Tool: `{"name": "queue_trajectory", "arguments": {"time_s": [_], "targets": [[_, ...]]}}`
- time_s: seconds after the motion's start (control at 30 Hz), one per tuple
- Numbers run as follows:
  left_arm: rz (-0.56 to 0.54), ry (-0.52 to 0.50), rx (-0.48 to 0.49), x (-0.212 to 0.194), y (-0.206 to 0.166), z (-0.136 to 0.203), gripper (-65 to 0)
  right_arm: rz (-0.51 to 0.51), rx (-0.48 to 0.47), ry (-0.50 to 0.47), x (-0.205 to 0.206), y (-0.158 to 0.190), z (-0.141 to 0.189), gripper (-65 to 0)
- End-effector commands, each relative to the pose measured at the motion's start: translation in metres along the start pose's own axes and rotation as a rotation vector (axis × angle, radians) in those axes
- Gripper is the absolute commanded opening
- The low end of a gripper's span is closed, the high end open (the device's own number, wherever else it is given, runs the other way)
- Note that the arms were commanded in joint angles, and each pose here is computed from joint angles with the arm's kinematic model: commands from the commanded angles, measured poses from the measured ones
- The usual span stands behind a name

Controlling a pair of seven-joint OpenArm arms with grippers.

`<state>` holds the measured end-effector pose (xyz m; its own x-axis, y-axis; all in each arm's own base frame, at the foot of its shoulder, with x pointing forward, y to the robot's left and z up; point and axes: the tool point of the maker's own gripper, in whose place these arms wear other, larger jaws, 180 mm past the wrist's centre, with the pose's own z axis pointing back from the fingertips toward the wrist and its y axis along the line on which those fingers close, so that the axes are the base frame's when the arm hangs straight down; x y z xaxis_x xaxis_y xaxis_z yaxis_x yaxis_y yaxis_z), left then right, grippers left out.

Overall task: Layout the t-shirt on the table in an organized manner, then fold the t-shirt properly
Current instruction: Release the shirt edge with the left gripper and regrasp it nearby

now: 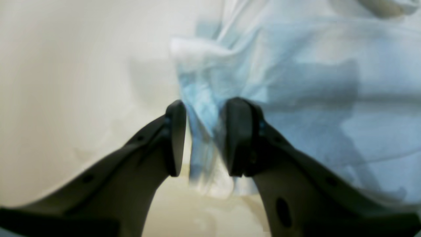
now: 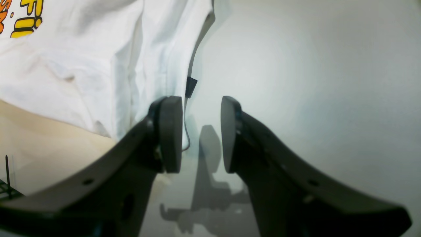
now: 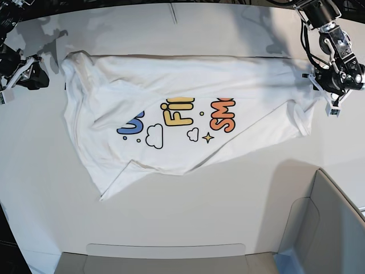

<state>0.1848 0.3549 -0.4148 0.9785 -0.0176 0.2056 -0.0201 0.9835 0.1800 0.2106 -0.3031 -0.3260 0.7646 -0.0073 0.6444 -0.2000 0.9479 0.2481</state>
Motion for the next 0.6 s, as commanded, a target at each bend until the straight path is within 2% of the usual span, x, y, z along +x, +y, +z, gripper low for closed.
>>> {"name": "queue_trajectory", "arguments": {"time_s": [0.0, 0.17, 0.27, 0.57], "targets": [[-0.014, 0.003, 0.034, -0.001, 0.007, 0.009, -41.8, 0.045, -0.002, -0.040, 0.017, -0.001, 0.005, -46.2], [-0.020, -0.123, 0.076, 0.024, 0.002, 0.037, -41.7, 0.079, 0.044, -0.009, 0.017, 0.012, -0.007, -46.2], [-0.024, -0.166, 0.054, 0.044, -0.009, 0.040, -41.8, 0.091, 0.060, -0.007, 0.020, 0.017, -0.012, -46.2], [-0.013, -0.211, 0.052, 0.062, -0.009, 0.046, -41.8, 0.114, 0.076, -0.027, 0.032, 0.022, -0.017, -46.2]]}}
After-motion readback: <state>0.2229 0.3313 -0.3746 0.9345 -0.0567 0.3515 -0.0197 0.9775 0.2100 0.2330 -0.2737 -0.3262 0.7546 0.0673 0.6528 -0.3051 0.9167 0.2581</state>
